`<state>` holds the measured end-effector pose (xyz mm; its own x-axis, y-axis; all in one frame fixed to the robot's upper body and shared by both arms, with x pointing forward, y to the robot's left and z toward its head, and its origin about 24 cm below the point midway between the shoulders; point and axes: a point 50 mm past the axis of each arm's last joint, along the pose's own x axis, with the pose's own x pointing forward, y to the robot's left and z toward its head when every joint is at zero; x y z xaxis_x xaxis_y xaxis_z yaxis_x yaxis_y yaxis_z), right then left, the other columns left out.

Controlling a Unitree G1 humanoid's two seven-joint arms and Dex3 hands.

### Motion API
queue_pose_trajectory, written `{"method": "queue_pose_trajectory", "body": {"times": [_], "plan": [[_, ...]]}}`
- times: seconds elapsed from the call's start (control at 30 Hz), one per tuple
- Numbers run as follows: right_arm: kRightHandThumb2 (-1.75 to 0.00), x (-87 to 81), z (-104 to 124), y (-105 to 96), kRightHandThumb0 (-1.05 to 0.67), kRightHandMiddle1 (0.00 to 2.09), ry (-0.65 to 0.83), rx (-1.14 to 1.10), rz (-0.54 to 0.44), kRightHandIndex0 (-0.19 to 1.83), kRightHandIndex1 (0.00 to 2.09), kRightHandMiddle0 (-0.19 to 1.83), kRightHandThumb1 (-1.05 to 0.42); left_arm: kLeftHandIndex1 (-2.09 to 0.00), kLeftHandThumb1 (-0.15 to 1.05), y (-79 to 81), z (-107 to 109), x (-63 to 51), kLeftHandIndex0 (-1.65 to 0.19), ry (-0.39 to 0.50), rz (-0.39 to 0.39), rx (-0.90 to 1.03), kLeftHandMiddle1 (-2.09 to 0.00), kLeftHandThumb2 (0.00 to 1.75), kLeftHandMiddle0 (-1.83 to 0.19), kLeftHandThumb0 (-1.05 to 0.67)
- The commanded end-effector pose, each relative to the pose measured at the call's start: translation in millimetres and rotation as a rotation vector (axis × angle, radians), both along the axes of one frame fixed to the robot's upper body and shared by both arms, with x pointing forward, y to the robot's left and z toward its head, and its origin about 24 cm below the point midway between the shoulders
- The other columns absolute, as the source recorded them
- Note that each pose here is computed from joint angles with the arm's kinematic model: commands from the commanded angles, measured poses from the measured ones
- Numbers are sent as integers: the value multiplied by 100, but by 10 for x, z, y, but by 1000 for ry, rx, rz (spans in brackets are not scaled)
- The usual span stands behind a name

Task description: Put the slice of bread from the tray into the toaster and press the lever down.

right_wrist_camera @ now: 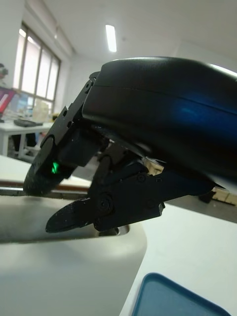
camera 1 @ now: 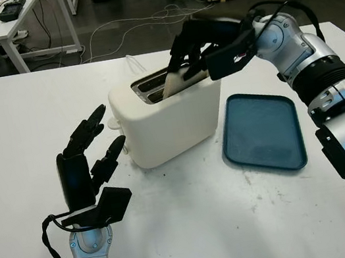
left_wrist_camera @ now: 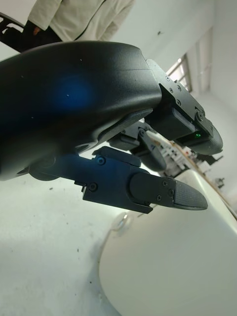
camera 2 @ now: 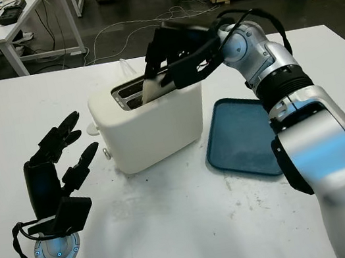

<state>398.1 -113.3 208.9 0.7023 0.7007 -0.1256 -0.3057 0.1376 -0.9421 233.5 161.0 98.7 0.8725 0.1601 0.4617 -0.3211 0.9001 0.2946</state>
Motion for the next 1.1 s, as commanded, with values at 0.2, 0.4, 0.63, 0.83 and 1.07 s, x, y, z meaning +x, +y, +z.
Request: {"method": "queue_pose_trajectory", "body": {"times": [0.2, 0.4, 0.63, 0.83, 1.07], "plan": [[0, -23, 25, -30, -48, 0, -46, 41, 10, 66, 38, 68, -79, 0, 92, -21, 13, -5, -73, -6, -7, 1, -69, 5, -52, -36], [0, -12, 108, -51, -46, 0, -80, 85, -10, 54, 33, 64, -78, 0, 92, -25, 13, -3, -73, -9, -10, -6, -69, 5, -52, -36], [0, -25, 238, -205, -48, 3, -199, 241, -66, 58, 35, 70, -77, 0, 92, -12, 25, -3, -73, -8, -2, -2, -69, 5, -51, -34], [0, -62, 284, -512, -53, 3, -310, 268, -150, 66, 28, 76, -74, -1, 92, 50, 59, 12, -75, -35, 22, 51, -70, 4, -54, -37], [0, -307, -17, -926, -59, 3, -368, 533, -211, 73, 82, 95, -75, -2, 92, 145, 127, 32, -76, -50, 60, 123, -68, 6, -58, -42]]}}
